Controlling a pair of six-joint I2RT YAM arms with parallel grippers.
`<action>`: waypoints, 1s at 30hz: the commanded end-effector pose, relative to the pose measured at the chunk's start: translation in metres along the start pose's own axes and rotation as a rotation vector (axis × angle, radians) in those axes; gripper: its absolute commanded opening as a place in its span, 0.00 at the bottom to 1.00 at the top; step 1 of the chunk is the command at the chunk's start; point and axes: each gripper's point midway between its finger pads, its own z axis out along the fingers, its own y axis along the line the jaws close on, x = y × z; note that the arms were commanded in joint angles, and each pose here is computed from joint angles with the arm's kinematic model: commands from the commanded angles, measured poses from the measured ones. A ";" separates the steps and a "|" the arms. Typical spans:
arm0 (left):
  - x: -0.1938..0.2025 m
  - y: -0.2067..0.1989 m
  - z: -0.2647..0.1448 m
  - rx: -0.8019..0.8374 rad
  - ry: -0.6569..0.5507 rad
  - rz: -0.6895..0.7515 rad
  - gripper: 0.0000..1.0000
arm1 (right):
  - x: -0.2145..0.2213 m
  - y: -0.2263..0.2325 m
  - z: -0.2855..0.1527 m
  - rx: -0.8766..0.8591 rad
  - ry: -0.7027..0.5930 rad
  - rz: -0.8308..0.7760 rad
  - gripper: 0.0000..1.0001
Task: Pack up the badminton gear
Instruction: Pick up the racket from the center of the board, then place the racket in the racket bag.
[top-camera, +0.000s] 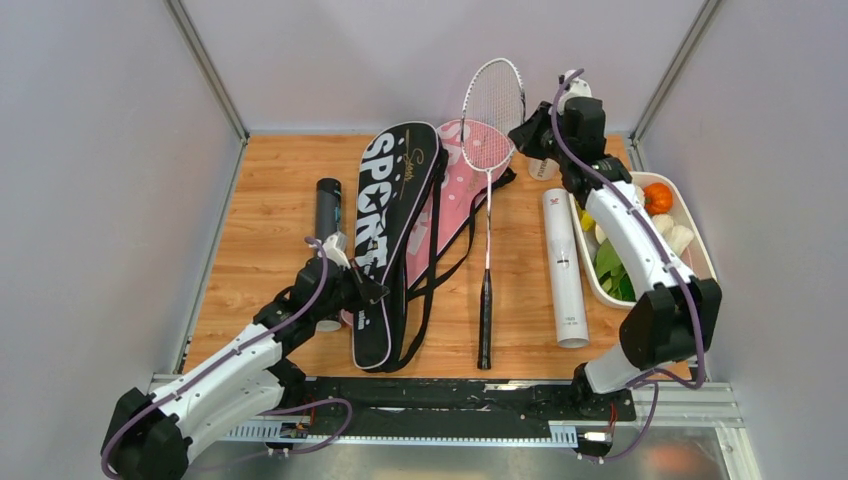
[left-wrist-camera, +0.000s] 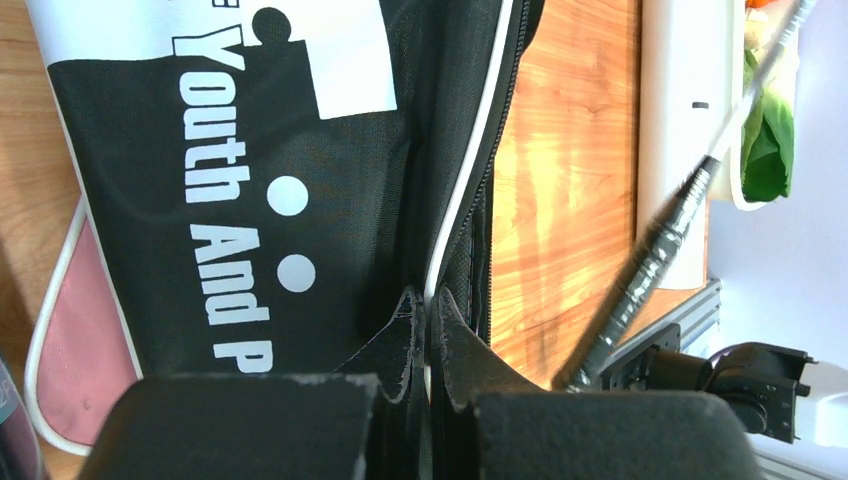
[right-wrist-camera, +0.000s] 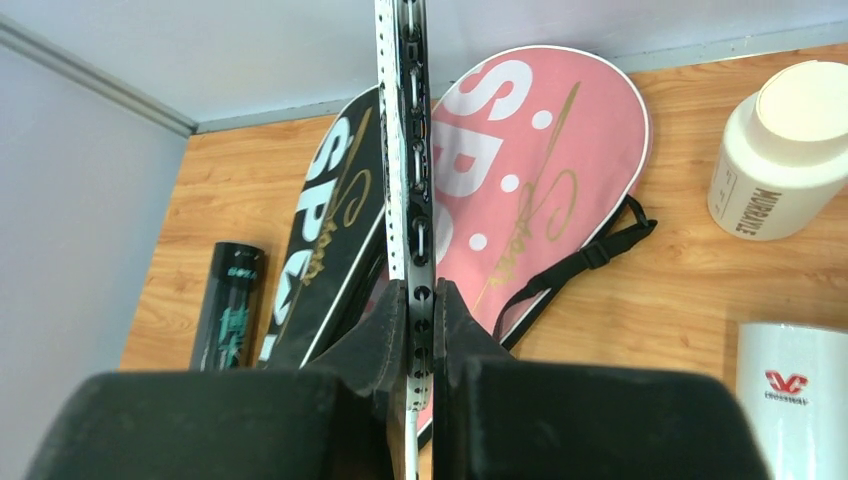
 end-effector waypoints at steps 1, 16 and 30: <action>-0.010 -0.007 0.005 0.036 -0.047 -0.005 0.00 | -0.020 0.038 -0.064 -0.117 -0.025 -0.010 0.00; -0.018 -0.025 0.007 0.097 -0.055 0.004 0.00 | 0.166 0.049 -0.163 -0.407 0.452 0.336 0.00; -0.013 -0.037 0.014 0.161 -0.008 0.036 0.00 | 0.216 0.052 -0.176 -0.545 0.567 0.538 0.00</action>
